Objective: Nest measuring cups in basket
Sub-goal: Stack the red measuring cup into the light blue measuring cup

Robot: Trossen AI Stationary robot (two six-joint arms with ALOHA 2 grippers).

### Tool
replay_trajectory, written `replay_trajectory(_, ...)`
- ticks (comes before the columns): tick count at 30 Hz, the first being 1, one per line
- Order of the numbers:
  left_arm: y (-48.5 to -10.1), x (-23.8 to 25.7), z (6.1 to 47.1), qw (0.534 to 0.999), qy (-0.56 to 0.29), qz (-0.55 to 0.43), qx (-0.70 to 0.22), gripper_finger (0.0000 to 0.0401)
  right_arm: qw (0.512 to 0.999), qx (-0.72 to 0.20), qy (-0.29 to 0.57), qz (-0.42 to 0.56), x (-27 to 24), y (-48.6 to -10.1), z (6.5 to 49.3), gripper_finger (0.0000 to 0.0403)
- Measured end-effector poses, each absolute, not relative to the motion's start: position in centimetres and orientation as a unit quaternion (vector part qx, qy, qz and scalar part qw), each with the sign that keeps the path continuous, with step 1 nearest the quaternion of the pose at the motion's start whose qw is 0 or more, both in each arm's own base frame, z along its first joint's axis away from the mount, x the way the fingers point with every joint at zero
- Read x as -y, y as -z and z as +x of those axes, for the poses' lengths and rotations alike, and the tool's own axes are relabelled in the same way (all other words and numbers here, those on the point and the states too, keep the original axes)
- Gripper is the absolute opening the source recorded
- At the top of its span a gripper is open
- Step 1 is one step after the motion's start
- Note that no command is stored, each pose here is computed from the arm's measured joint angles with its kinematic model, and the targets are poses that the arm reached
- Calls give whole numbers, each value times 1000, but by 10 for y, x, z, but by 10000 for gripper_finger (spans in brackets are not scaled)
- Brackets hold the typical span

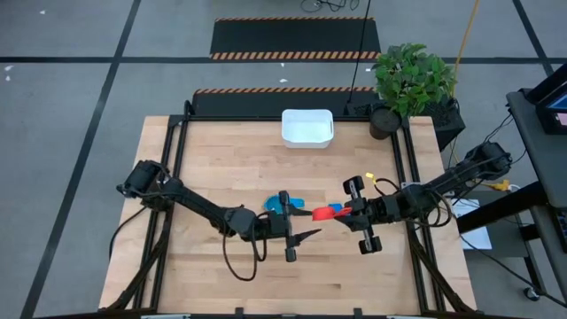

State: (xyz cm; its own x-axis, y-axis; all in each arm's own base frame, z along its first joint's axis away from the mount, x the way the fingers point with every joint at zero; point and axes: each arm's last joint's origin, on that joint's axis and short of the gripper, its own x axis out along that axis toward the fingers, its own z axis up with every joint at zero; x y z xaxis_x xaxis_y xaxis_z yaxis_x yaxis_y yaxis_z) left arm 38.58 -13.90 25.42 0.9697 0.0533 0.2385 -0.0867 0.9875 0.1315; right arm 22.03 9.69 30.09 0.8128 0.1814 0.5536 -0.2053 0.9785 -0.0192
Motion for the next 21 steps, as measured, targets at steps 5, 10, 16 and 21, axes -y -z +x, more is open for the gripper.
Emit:
replay_trajectory(5,-254,134,388,990,-35,69,118,147,953,285,-96,37,-94,-295,228,2)
replay_trajectory(10,-254,135,388,989,-20,84,120,123,952,287,-93,53,-91,-293,232,2)
replay_trajectory(16,-254,135,388,989,-19,87,120,107,952,287,-94,53,-90,-293,231,2)
replay_trajectory(21,-254,135,388,989,-18,87,121,108,951,284,-108,61,-90,-297,228,2)
